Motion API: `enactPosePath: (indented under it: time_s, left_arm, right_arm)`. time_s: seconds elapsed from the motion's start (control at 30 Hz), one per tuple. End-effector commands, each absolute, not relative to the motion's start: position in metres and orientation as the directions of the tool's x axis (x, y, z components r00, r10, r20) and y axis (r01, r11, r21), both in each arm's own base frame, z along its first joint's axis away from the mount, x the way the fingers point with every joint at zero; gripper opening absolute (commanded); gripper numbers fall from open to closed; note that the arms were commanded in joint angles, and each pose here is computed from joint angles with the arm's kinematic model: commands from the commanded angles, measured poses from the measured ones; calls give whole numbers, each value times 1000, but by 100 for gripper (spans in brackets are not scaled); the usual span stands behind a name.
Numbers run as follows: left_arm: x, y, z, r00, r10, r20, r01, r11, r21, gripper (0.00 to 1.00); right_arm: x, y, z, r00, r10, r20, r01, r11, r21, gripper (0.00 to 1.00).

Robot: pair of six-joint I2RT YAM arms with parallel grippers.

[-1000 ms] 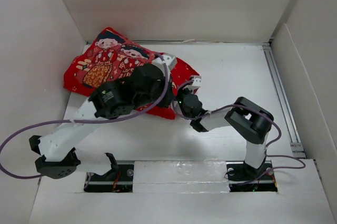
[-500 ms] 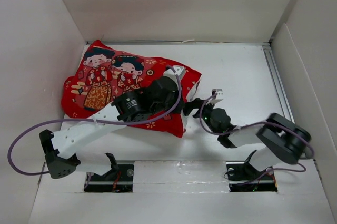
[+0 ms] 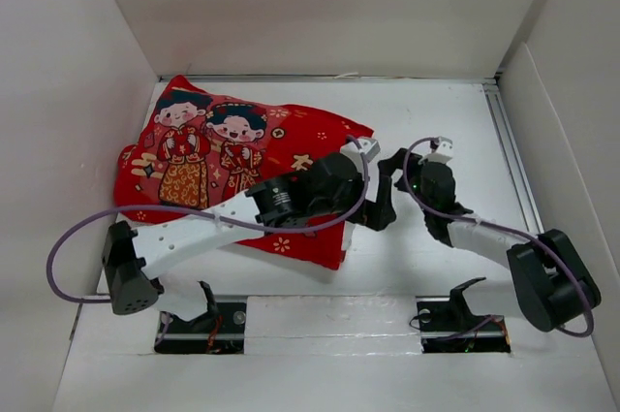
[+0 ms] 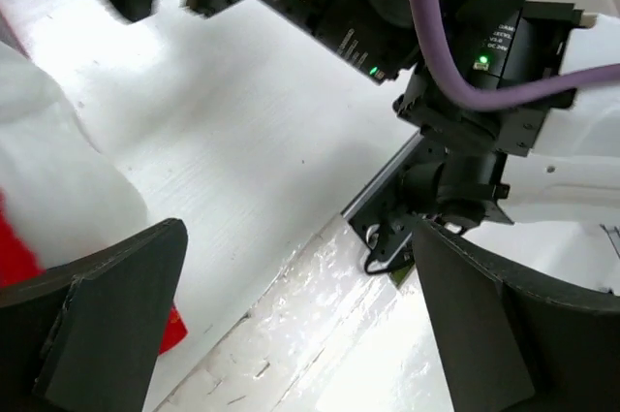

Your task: Put the pillow into the pillowcase

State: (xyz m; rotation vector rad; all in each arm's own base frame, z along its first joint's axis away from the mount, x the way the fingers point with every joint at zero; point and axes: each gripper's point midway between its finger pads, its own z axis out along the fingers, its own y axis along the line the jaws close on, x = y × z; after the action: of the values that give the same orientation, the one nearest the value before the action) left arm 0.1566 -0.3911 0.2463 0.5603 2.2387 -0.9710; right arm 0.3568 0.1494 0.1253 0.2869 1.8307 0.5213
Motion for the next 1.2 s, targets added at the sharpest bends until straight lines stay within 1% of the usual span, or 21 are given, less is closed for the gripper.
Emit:
enactPosePath:
  time_s: [0.0, 0.07, 0.1, 0.13, 0.17, 0.27, 0.3, 0.33, 0.47, 0.6, 0.63, 0.7, 0.73, 0.8, 0.9, 0.93, 1.0, 1.07, 1.1, 1.13, 1.17]
  left_arm:
    - [171, -370, 313, -621, -43, -783, 593, 628, -504, 100]
    - [179, -349, 319, -614, -70, -786, 531, 700, -477, 100]
    - [185, -341, 317, -612, -83, -786, 492, 738, -461, 100]
    - [197, -328, 323, -588, -135, -797, 423, 789, -445, 100]
    - [198, -312, 314, -596, -114, -794, 372, 837, -400, 100]
    - [216, -282, 299, -570, -138, -810, 206, 930, -304, 100]
    - [213, -268, 289, -584, -106, -805, 175, 952, -252, 100]
    - [213, -268, 283, -593, -84, -800, 172, 958, -228, 100]
    - [204, -279, 244, -655, -5, -755, 222, 954, -199, 100]
    - [205, -294, 222, -671, 29, -741, 254, 948, -192, 100]
    - [205, -295, 219, -674, 37, -738, 253, 950, -184, 100]
    - [212, -293, 212, -666, 54, -744, 230, 964, -135, 100]
    - [215, -295, 217, -661, 53, -749, 223, 966, -128, 100]
    - [216, -296, 212, -671, 75, -738, 221, 970, -103, 100]
    - [221, -306, 202, -675, 120, -728, 237, 970, -60, 100]
    - [222, -309, 189, -685, 143, -714, 236, 971, -32, 96]
    - [226, -317, 189, -683, 156, -714, 245, 969, -22, 79]
    - [232, -325, 184, -679, 173, -714, 245, 969, 2, 52]
    - [234, -328, 185, -674, 188, -714, 257, 966, 12, 30]
    - [239, -334, 188, -664, 175, -727, 252, 968, 3, 19]
    - [243, -339, 188, -657, 184, -731, 253, 967, 17, 8]
  right_arm:
    - [368, 132, 128, -339, 462, -819, -58, 859, 509, 100]
    - [377, 134, 140, -332, 458, -824, -127, 845, 520, 100]
    - [387, 140, 149, -296, 435, -851, -204, 841, 501, 100]
    - [383, 161, 157, -328, 409, -852, -344, 788, 511, 100]
    - [393, 159, 171, -298, 414, -860, -400, 764, 506, 100]
    - [412, 169, 173, -325, 445, -834, -471, 689, 551, 100]
    - [426, 169, 185, -307, 454, -837, -489, 679, 548, 100]
    - [433, 173, 175, -327, 445, -833, -496, 670, 553, 100]
    - [451, 191, 184, -317, 416, -852, -618, 591, 518, 100]
    - [460, 208, 178, -343, 392, -854, -693, 508, 511, 93]
    - [463, 208, 179, -354, 387, -852, -705, 488, 515, 80]
    - [462, 211, 167, -383, 393, -836, -705, 461, 539, 60]
    - [463, 207, 172, -364, 404, -839, -711, 462, 531, 33]
    - [463, 202, 169, -365, 418, -832, -704, 460, 540, 2]
    - [468, 181, 174, -334, 453, -826, -661, 512, 548, 0]
    - [470, 173, 187, -307, 466, -830, -655, 529, 540, 0]
    - [475, 152, 192, -272, 492, -827, -604, 581, 545, 0]
    - [482, 128, 203, -221, 504, -835, -519, 664, 539, 0]
    - [484, 116, 201, -213, 511, -833, -466, 696, 546, 0]
    - [486, 101, 190, -234, 497, -836, -385, 742, 549, 0]
    - [484, 91, 205, -209, 501, -840, -333, 771, 542, 0]
